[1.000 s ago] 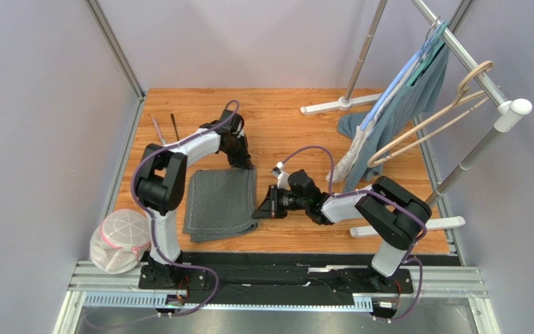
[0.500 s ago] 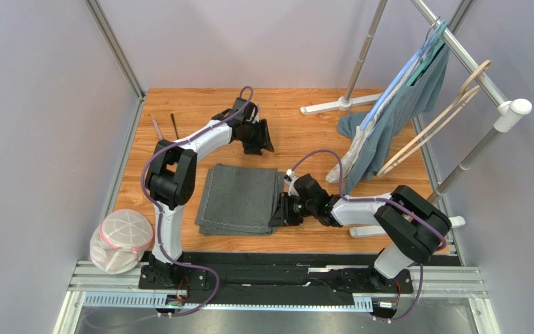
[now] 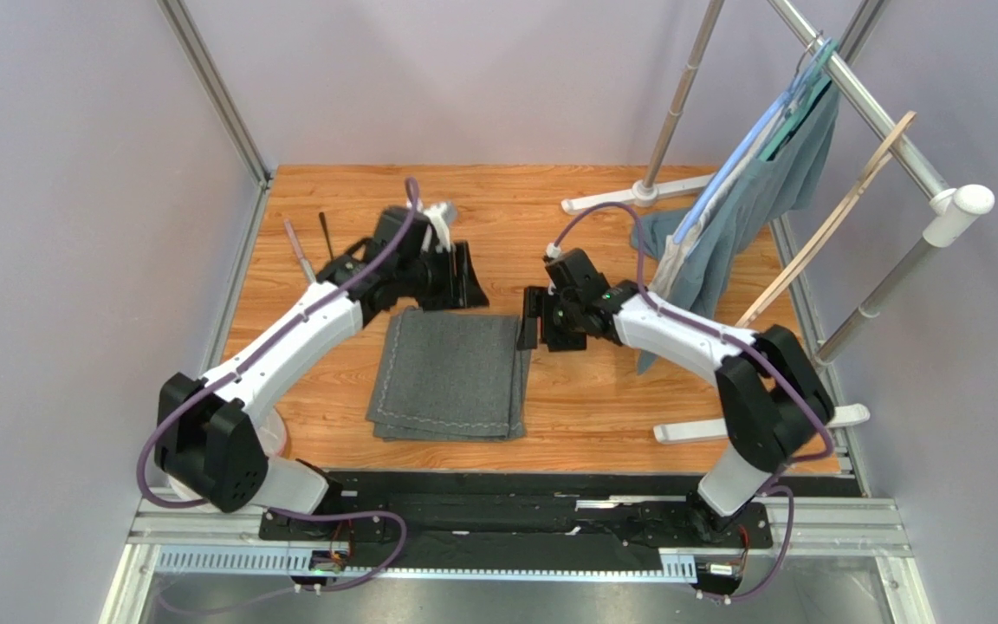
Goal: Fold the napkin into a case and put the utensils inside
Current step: Turn over the upper triangle folded napkin at the center of the board, then smooth out the lower triangle-folded napkin at the center of the board.
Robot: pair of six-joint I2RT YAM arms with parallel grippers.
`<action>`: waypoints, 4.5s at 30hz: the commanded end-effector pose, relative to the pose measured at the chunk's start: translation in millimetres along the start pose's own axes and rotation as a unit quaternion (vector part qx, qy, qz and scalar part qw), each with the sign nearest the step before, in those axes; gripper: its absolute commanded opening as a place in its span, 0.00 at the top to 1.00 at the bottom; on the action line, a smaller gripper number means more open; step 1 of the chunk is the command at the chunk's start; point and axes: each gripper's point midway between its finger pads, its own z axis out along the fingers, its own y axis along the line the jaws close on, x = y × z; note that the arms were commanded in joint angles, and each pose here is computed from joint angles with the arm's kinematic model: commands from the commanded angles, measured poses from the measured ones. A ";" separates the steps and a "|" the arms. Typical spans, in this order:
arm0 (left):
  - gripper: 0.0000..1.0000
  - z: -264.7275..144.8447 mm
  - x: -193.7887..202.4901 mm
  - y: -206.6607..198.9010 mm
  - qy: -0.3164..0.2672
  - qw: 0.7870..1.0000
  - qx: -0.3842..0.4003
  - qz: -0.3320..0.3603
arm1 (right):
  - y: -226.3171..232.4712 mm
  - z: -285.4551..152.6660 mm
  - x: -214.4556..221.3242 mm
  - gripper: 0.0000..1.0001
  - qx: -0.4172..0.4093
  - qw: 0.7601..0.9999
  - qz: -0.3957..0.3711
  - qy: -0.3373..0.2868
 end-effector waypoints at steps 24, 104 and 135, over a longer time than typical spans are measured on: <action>0.57 74.0 167.6 -0.7 0.118 0.990 -0.075 0.027 | 5.7 64.7 -87.0 0.61 -0.070 0.997 0.012 0.009; 0.60 173.5 69.4 7.6 0.114 0.962 -0.196 0.150 | -42.9 38.2 -51.0 1.00 -0.079 0.990 0.111 0.032; 0.97 155.6 61.0 -20.9 0.108 0.978 -0.137 0.111 | -62.6 61.7 -43.3 1.00 -0.048 0.992 0.109 0.040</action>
